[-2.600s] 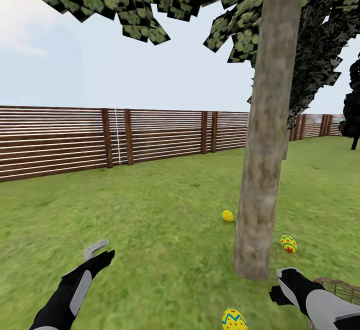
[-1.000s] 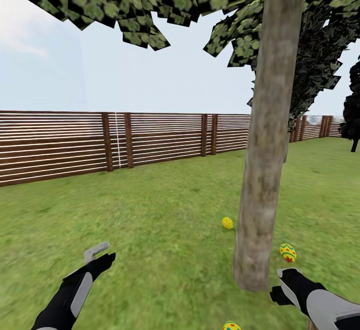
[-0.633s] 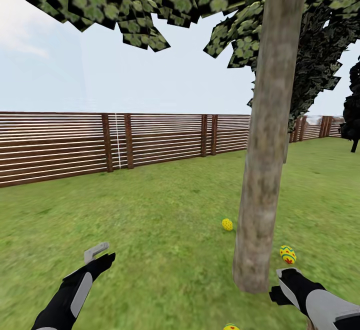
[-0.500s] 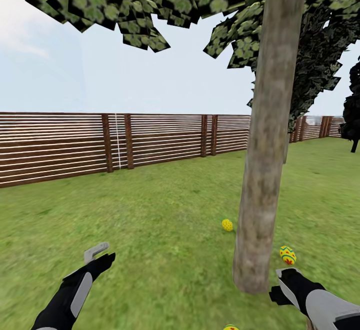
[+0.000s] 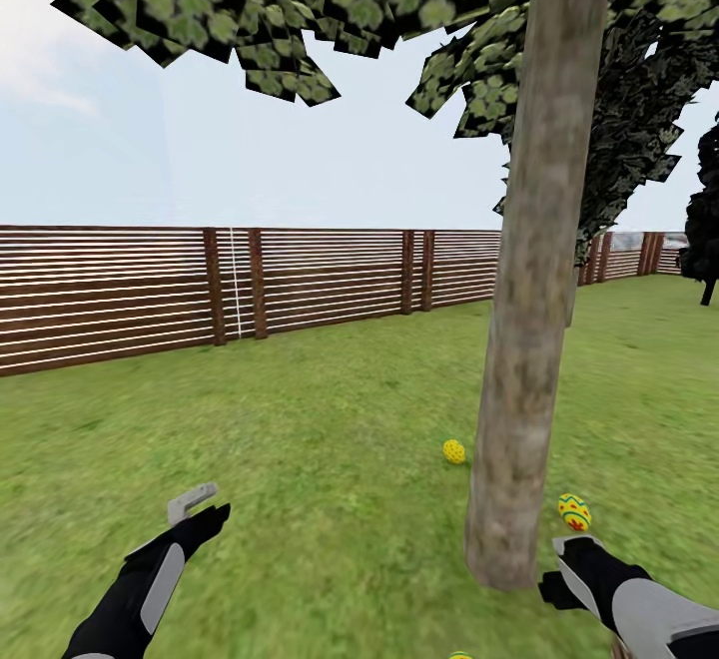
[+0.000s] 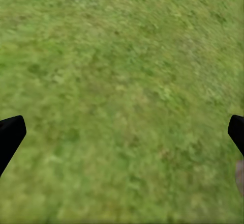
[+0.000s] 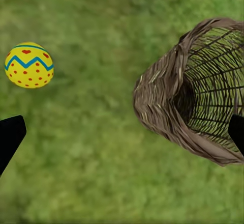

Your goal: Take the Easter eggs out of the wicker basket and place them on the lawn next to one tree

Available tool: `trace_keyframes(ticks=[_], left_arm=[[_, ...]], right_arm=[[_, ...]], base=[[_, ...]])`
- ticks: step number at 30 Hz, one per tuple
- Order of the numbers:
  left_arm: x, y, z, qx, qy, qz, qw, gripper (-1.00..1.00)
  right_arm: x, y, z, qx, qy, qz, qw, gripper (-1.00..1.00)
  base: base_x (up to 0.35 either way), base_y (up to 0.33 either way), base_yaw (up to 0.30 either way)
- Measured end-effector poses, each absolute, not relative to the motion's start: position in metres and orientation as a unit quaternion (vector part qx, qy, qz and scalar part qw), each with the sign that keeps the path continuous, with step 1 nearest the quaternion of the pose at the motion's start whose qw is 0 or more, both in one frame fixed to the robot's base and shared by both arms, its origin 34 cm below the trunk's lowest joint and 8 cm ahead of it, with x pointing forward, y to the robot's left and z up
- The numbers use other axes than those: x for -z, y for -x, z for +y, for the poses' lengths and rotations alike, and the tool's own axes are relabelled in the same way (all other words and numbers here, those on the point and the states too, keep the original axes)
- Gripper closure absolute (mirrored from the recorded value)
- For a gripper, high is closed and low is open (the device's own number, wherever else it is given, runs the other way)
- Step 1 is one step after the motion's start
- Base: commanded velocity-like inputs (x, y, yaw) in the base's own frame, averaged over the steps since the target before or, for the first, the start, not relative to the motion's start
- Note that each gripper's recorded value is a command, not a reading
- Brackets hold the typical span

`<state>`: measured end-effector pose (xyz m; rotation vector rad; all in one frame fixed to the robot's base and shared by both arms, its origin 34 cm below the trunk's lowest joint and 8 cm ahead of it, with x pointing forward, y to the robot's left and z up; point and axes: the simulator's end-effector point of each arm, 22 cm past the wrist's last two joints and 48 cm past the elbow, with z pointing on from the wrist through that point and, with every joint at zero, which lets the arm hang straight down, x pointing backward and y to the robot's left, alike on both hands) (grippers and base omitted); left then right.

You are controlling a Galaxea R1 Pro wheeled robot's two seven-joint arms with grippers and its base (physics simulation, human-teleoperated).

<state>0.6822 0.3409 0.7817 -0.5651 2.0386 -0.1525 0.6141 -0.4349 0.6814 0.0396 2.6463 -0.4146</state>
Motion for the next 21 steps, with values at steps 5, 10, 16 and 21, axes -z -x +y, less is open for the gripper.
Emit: trace_keyframes(ticks=[5, 10, 16, 21], left_arm=[[-0.782, -0.682, 0.341, 0.063, 0.233, 0.839, 0.489, -1.00], [-0.787, -0.682, 0.339, 0.063, 0.230, 0.841, 0.486, -1.00], [-0.797, -0.682, 0.340, 0.062, 0.230, 0.842, 0.485, -1.00], [-0.805, -0.682, 0.340, 0.062, 0.230, 0.842, 0.484, -1.00]], right_arm=[[-0.680, -0.613, -0.435, 0.151, -0.015, 0.961, 0.229, -1.00], [-0.687, -0.613, -0.435, 0.152, -0.015, 0.961, 0.230, -1.00], [-0.697, -0.614, -0.436, 0.152, -0.016, 0.961, 0.229, -1.00], [-0.705, -0.614, -0.437, 0.153, -0.016, 0.961, 0.229, -1.00]], base=[[0.000, 0.000, 0.000], [0.000, 0.000, 0.000], [0.000, 0.000, 0.000], [0.000, 0.000, 0.000]])
